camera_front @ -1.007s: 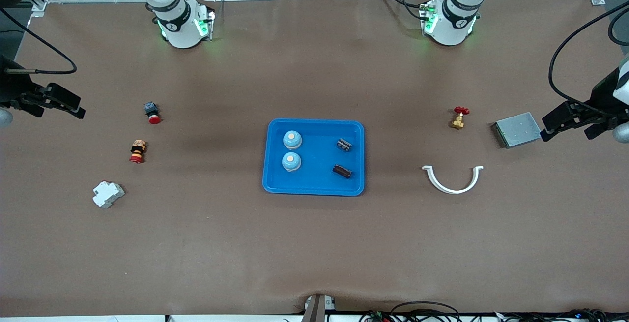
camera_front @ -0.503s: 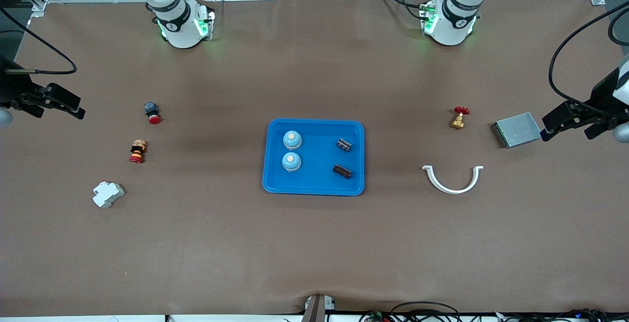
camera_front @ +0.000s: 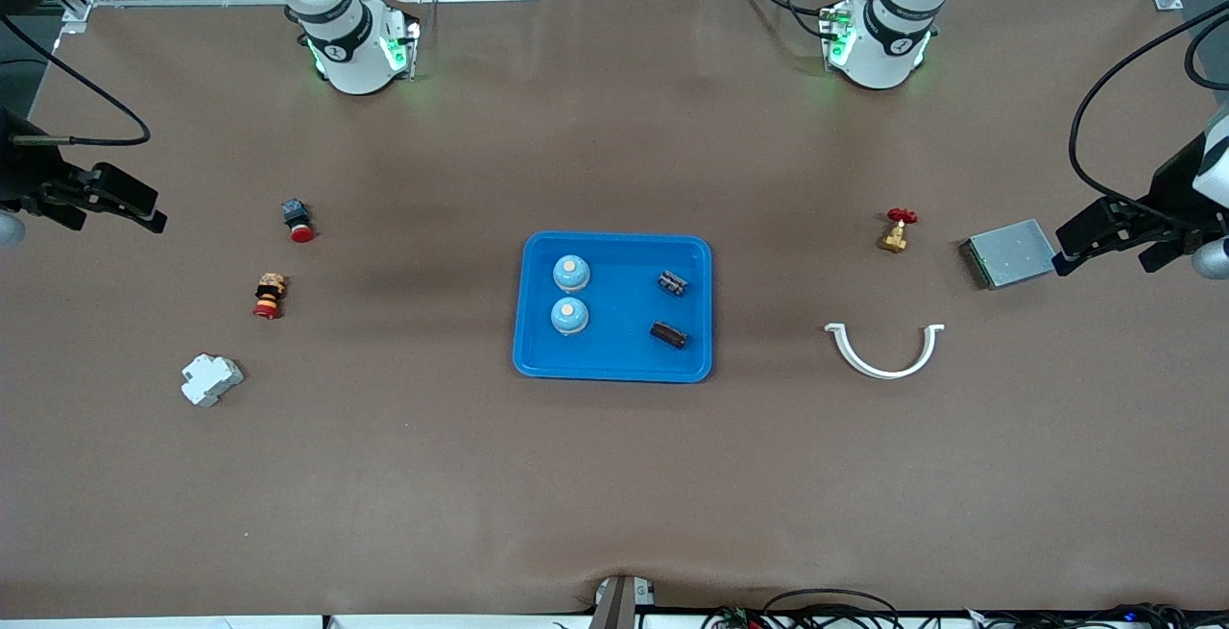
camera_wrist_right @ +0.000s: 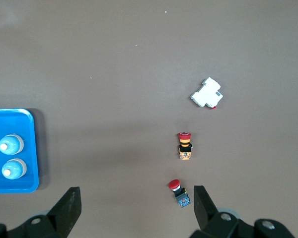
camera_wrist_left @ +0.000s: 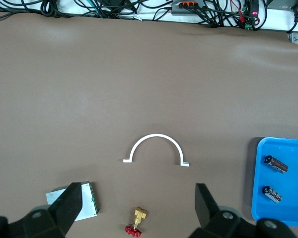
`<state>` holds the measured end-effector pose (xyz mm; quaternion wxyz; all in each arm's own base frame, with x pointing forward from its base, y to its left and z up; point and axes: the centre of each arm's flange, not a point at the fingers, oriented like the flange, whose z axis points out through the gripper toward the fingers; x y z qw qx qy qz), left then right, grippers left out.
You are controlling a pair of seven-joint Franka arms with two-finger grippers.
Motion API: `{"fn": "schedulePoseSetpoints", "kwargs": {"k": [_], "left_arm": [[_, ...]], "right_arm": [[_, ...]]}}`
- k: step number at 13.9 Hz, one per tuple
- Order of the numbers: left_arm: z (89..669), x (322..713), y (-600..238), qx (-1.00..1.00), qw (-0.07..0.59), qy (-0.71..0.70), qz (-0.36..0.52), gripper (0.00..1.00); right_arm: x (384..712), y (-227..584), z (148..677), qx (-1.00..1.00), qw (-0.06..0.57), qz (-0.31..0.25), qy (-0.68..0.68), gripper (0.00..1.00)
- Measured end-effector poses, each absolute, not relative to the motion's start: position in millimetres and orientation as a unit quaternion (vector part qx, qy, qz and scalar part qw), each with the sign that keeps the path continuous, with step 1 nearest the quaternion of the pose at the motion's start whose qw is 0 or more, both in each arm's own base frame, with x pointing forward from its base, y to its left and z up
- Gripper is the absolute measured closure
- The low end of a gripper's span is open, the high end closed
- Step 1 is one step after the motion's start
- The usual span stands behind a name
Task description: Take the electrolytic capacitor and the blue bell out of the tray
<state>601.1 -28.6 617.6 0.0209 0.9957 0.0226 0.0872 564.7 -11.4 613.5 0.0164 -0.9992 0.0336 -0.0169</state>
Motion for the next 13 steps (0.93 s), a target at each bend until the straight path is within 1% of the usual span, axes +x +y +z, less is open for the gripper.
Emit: {"fn": "schedulePoseSetpoints", "kwargs": {"k": [9, 13], "left_arm": [[604.6, 605.2, -28.7, 0.997, 0.02, 0.023, 0.072, 0.0], [585.9, 612.7, -35.7, 0.996, 0.023, 0.066, 0.055, 0.0]], "right_arm": [[564.9, -11.8, 613.0, -0.999, 0.016, -0.016, 0.034, 0.0], [565.0, -11.9, 613.0, -0.999, 0.016, -0.017, 0.034, 0.0]]}}
